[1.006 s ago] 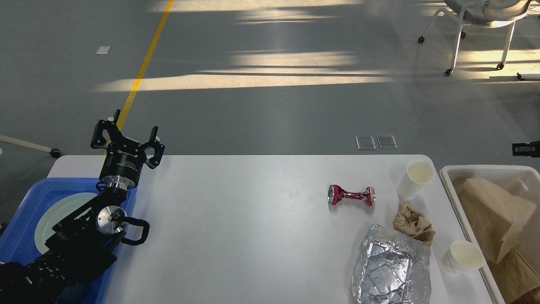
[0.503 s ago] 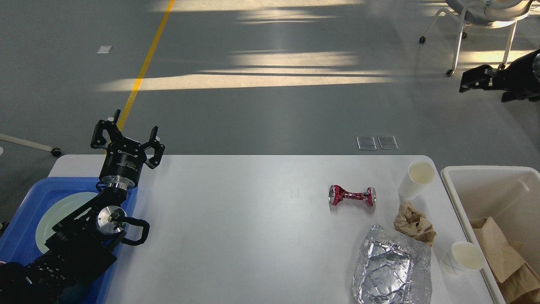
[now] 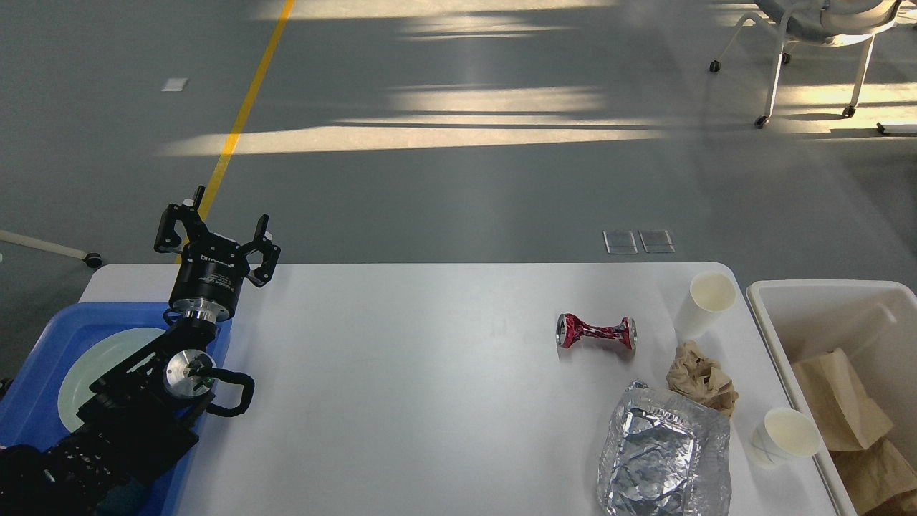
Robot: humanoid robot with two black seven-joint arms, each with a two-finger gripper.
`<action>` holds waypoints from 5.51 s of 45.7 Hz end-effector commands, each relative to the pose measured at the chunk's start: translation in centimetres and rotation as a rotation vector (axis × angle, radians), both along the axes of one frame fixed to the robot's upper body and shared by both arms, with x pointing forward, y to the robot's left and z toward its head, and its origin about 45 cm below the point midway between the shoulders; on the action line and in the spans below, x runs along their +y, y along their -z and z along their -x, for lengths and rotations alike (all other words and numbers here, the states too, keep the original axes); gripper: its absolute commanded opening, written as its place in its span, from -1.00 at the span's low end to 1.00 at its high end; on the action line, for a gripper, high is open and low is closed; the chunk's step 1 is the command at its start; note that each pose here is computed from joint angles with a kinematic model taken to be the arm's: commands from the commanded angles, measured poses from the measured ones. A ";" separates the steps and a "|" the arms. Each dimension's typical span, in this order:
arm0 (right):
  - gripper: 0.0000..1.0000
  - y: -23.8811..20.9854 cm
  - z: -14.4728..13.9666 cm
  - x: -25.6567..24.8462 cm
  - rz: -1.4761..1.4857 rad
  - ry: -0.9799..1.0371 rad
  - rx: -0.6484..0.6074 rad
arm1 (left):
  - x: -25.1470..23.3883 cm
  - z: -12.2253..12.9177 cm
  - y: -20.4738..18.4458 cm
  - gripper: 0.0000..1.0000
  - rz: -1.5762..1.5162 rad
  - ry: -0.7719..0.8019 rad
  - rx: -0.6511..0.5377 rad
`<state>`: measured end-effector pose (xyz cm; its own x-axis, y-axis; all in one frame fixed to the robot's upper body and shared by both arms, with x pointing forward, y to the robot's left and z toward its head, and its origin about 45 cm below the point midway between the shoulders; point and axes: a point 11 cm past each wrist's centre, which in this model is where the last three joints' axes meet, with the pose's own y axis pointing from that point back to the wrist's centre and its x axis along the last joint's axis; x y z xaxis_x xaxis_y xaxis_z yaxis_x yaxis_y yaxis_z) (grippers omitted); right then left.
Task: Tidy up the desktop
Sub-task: 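Release the bag into the bin and raise the right arm, then reach the right gripper down to the paper cup near the bin, then grasp the paper cup, lift it and drop it into the bin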
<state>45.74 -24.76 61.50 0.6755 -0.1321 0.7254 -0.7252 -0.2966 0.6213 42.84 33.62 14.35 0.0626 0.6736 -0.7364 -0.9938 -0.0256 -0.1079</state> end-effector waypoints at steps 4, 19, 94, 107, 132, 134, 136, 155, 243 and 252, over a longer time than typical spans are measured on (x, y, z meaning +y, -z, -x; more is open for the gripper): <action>1.00 -6.1 2.7 4.6 -0.009 -0.103 -0.128 | 0.0 0.0 0.0 0.93 0.000 0.001 -0.001; 1.00 -0.9 0.6 6.0 0.025 -0.118 -0.018 | 0.0 0.0 0.0 0.93 0.000 0.001 0.001; 0.96 47.8 1.0 -10.9 0.328 0.239 0.379 | 0.0 0.0 0.0 0.93 0.000 0.000 0.000; 0.90 49.9 1.9 -11.4 0.321 0.261 0.329 | 0.0 0.0 -0.1 0.93 0.000 0.000 -0.002; -1.00 51.8 2.7 -9.6 0.271 0.284 0.349 | 0.0 0.0 0.0 0.93 0.000 0.001 -0.001; -1.00 51.8 2.7 -9.6 0.269 0.285 0.350 | 0.0 0.0 -0.1 0.93 0.000 0.000 -0.002; -1.00 51.7 2.7 -9.6 0.269 0.285 0.349 | 0.0 0.0 -0.1 0.93 0.000 0.000 -0.002; -1.00 50.9 2.0 -9.4 0.267 0.275 0.337 | 0.0 0.0 0.0 0.93 0.000 0.000 0.000; -1.00 27.3 1.4 -15.3 0.183 0.205 0.530 | 0.0 0.0 0.0 0.93 0.000 0.000 0.000; -1.00 35.6 3.1 -23.7 0.315 0.385 0.487 | 0.0 0.0 0.0 0.93 0.000 0.000 0.000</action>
<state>43.77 -44.15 30.09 0.9062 -0.2388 0.3490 -0.3444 0.0623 0.9368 42.84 33.63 14.35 0.0626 0.6737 -0.7364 -0.9938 -0.0258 -0.1081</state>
